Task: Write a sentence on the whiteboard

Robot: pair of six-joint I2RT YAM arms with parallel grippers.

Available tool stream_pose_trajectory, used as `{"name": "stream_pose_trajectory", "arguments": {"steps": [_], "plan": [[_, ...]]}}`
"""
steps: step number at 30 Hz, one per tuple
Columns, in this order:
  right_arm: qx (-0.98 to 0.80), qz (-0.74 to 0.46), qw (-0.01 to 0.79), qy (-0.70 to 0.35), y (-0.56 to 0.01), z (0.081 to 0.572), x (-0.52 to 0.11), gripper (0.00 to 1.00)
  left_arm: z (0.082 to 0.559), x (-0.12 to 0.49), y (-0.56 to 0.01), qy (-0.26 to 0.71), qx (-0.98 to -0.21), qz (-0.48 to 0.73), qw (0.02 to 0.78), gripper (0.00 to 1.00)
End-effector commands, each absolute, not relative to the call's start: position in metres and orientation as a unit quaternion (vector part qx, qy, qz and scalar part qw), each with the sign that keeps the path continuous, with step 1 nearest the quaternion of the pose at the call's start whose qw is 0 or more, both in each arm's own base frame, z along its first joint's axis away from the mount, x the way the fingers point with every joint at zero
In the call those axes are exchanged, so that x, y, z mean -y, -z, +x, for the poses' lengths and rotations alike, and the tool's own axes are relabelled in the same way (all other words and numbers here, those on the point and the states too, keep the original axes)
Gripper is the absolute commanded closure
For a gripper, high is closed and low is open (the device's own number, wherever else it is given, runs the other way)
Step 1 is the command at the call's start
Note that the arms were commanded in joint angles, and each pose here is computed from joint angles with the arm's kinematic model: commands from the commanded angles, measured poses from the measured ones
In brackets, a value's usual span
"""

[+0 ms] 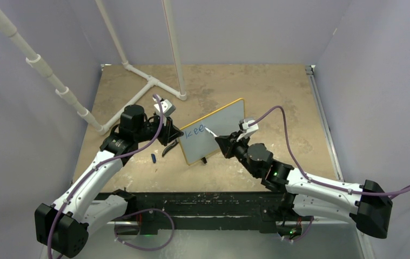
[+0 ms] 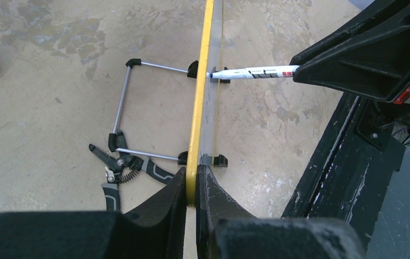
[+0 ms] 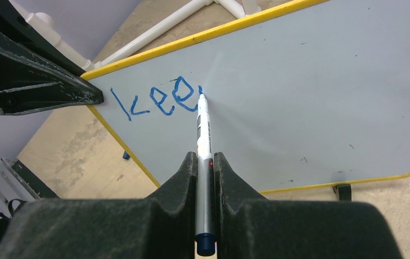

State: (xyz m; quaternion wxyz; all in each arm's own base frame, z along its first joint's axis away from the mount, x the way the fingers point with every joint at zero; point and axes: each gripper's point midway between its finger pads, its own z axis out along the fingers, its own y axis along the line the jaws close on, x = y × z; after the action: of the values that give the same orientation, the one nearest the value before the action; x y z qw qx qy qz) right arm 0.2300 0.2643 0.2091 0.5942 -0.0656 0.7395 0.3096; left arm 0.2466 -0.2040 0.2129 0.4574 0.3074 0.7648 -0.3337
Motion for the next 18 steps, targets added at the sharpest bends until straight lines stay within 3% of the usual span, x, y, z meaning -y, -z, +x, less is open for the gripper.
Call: {"name": "stream_pose_trajectory", "arguments": {"steps": [1,18], "plan": [[-0.749,-0.049,0.588,-0.303,-0.204,0.233,-0.261,1.0,0.248,0.205,-0.225,0.332,-0.746,0.32,0.481,1.0],[-0.774,-0.051,0.556,-0.299,-0.177,0.224,-0.258,1.0,0.247,0.205,-0.225,0.333,-0.745,0.32,0.481,1.0]]}}
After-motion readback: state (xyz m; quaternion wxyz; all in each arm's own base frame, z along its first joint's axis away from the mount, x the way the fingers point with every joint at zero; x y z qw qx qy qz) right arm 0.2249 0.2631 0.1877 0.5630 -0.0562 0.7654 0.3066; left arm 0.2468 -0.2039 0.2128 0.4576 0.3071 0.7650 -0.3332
